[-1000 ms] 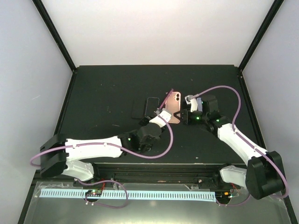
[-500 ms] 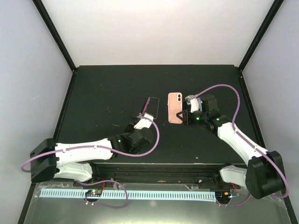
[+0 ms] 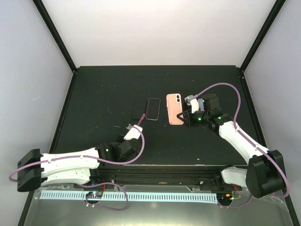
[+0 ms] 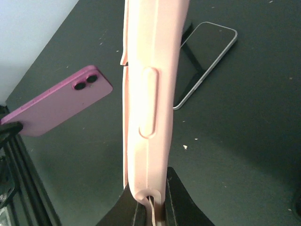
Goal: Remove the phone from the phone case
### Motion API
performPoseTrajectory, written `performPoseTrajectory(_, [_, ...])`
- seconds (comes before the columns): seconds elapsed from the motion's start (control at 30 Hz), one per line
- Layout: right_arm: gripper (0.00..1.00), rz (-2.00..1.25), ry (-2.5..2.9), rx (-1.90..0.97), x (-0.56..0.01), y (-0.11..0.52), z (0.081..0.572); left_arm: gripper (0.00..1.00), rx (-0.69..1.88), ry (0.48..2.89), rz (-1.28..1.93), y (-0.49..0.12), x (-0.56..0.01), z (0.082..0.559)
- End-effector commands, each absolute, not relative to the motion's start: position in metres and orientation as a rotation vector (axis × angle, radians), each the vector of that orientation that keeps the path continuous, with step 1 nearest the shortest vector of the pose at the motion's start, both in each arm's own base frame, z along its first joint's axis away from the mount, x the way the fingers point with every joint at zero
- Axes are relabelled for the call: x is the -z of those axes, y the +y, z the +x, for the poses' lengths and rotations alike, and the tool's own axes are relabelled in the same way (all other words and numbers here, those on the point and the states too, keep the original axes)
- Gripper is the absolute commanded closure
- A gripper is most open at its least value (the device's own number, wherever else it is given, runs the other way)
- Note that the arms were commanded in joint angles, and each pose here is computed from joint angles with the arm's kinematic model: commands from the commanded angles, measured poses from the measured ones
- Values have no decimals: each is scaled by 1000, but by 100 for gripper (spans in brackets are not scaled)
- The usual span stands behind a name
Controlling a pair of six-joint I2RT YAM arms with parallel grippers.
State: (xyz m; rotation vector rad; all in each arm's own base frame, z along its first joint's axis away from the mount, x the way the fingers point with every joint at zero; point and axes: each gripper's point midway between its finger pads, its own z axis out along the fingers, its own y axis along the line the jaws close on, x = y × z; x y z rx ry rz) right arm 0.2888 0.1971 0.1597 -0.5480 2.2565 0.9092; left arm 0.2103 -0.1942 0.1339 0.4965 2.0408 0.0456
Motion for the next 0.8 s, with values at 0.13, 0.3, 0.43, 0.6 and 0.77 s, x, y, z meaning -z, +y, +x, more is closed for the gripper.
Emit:
performPoseTrajectory(0.13, [99, -700, 2178, -985, -176, 209, 284, 98, 11, 1882, 223, -154, -167, 247])
performPoseTrajectory(0.3, [99, -703, 2166, -967, -177, 208, 283, 98, -104, 1793, 114, -128, -181, 285])
performPoseTrajectory(0.43, [99, -706, 2168, -968, -177, 207, 283, 98, -176, 1823, 213, -142, -189, 318])
performPoseTrajectory(0.6, [99, -702, 2147, -972, -183, 204, 281, 98, -488, 1972, 469, -153, -156, 357])
performPoseTrajectory(0.77, [99, -691, 2137, -976, -186, 202, 281, 98, -710, 2032, 621, -150, -128, 368])
